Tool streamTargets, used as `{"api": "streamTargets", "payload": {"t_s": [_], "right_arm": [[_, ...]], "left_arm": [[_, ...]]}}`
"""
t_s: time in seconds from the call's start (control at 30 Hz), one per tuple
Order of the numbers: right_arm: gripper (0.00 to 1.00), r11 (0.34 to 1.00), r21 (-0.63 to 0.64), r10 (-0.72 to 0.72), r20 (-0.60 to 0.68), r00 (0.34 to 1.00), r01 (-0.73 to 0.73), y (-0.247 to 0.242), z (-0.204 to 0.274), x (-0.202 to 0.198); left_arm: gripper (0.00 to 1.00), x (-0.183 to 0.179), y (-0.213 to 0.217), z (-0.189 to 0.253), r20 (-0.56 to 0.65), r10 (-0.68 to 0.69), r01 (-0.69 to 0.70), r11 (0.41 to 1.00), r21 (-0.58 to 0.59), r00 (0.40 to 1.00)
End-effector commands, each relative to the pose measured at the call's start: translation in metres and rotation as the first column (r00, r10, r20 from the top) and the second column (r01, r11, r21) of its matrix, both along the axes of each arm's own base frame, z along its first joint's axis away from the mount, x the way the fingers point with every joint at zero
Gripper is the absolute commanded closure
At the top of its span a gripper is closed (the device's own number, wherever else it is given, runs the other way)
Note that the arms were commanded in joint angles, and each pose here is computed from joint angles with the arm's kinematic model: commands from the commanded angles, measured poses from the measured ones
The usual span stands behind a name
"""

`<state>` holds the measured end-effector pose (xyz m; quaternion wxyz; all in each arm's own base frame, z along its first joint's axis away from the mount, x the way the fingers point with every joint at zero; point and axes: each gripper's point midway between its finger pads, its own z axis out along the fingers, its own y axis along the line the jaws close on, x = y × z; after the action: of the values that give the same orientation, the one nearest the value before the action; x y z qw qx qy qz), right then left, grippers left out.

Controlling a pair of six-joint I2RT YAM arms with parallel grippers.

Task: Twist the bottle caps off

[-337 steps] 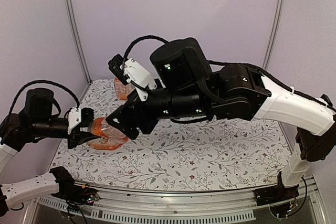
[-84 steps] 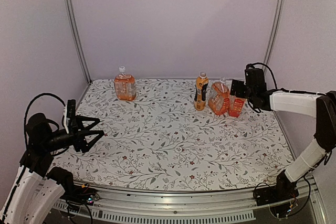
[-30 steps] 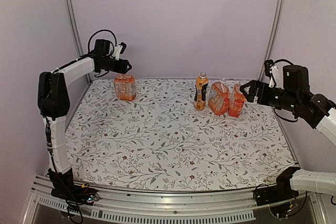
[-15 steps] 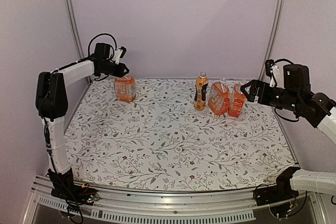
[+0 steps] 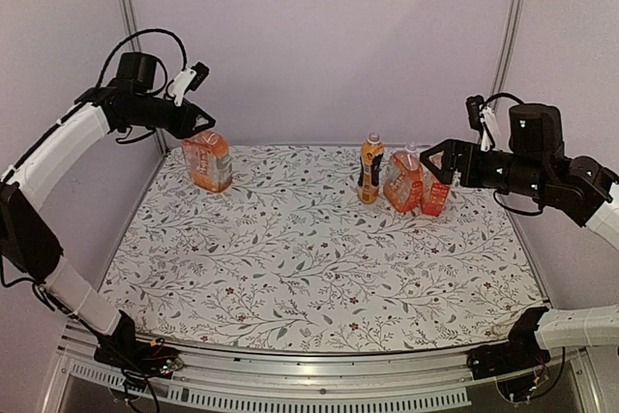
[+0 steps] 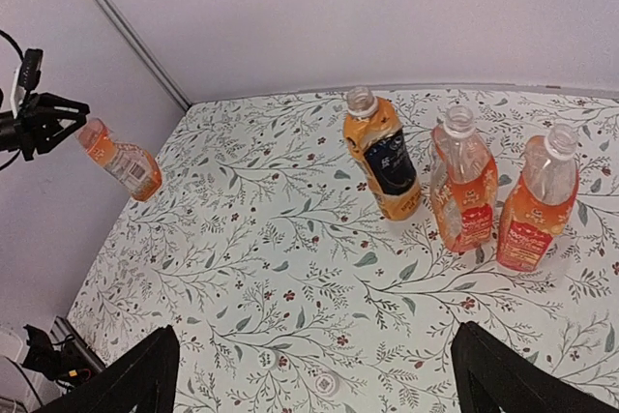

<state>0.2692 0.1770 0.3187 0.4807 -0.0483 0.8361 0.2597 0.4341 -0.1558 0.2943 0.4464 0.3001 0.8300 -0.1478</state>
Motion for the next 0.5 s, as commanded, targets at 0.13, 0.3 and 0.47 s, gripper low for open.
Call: {"api": "streamTargets", "payload": {"t_s": [0.13, 0.3, 0.47], "right_arm": [[0.01, 0.947, -0.183, 0.293, 0.159, 0.943, -0.263, 0.137, 0.047, -0.018], [0.01, 0.872, -0.262, 0.478, 0.276, 0.834, -0.413, 0.249, 0.061, -0.044], [0.01, 0.769, -0.329, 0.632, 0.265, 0.728, -0.548, 0.333, 0.031, -0.067]], "left_arm": [[1.00, -0.114, -0.007, 0.029, -0.134, -0.123, 0.119, 0.992, -0.033, 0.983], [1.00, -0.159, -0.016, 0.031, -0.160, -0.148, 0.139, 0.988, -0.066, 0.976], [1.00, -0.192, -0.028, 0.030, -0.164, -0.160, 0.146, 0.985, -0.093, 0.973]]}}
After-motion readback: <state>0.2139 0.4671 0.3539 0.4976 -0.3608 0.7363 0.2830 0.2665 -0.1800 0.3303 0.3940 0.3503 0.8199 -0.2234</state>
